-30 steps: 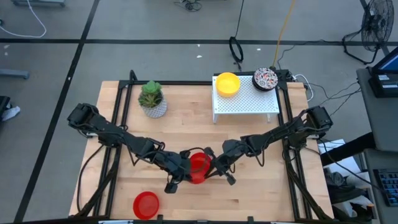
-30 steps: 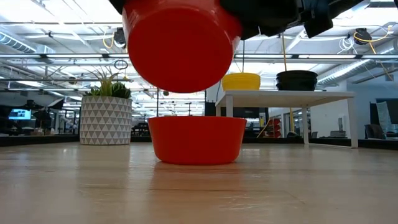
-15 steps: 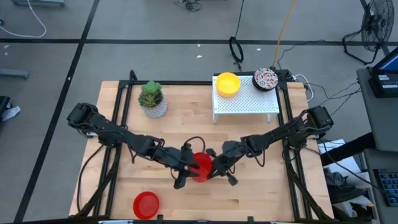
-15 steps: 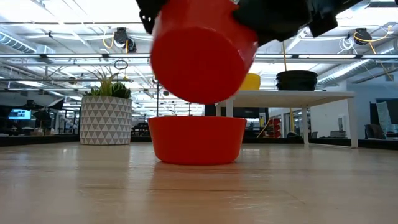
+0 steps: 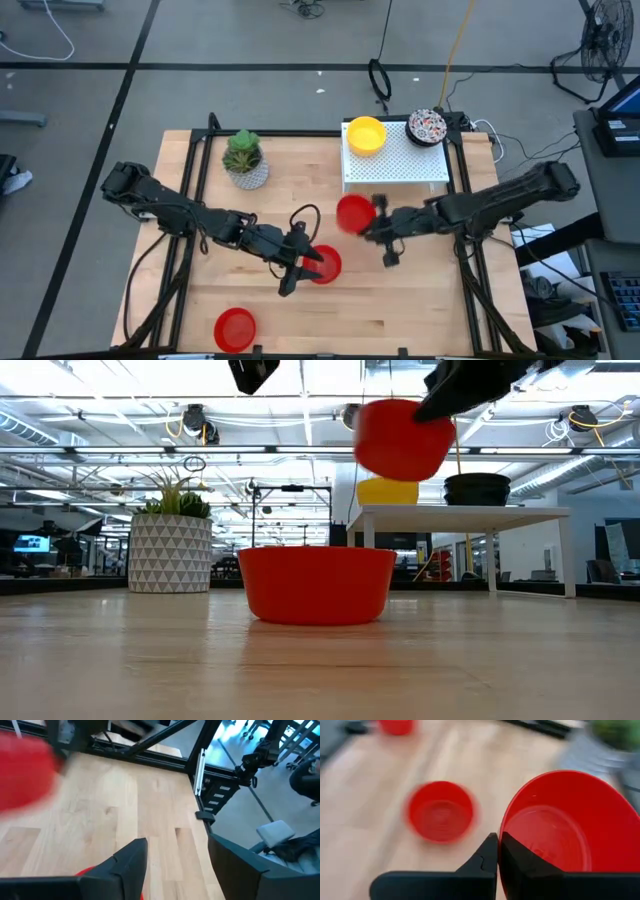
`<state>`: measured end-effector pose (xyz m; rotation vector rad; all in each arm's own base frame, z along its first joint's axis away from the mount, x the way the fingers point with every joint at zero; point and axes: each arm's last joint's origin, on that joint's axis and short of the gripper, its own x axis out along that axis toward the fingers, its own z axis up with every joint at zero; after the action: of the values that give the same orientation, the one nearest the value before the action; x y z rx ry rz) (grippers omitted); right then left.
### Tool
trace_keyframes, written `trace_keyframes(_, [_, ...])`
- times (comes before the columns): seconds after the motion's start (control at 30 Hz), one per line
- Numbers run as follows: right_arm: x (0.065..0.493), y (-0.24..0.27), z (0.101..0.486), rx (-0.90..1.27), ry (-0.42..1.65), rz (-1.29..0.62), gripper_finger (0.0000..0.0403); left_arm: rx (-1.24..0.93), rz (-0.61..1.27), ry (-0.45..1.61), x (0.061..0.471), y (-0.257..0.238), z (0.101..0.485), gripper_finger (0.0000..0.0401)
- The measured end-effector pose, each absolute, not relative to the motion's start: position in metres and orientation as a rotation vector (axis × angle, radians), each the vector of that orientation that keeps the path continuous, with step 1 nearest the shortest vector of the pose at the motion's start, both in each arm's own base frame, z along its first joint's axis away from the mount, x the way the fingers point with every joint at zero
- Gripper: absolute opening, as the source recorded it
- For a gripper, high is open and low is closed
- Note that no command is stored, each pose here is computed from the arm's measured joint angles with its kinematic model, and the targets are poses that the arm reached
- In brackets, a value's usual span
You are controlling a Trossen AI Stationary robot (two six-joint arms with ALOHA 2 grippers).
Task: Pick & Place Mini bowls
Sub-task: Put the red bowl on the shelf
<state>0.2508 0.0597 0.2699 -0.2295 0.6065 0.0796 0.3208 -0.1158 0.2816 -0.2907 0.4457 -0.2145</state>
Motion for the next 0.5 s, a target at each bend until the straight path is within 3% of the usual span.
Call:
trace_keyframes(0.2, [0.223, 0.025, 0.287, -0.195, 0.647, -0.203, 0.0, -0.318, -0.216, 0.45, 0.319, -0.117, 0.282, 0.0214])
trace_keyframes(0.5, [0.212, -0.022, 0.278, -0.047, 0.78, -0.466, 0.0, -0.338, -0.208, 0.451, 0.32, -0.117, 0.283, 0.0214])
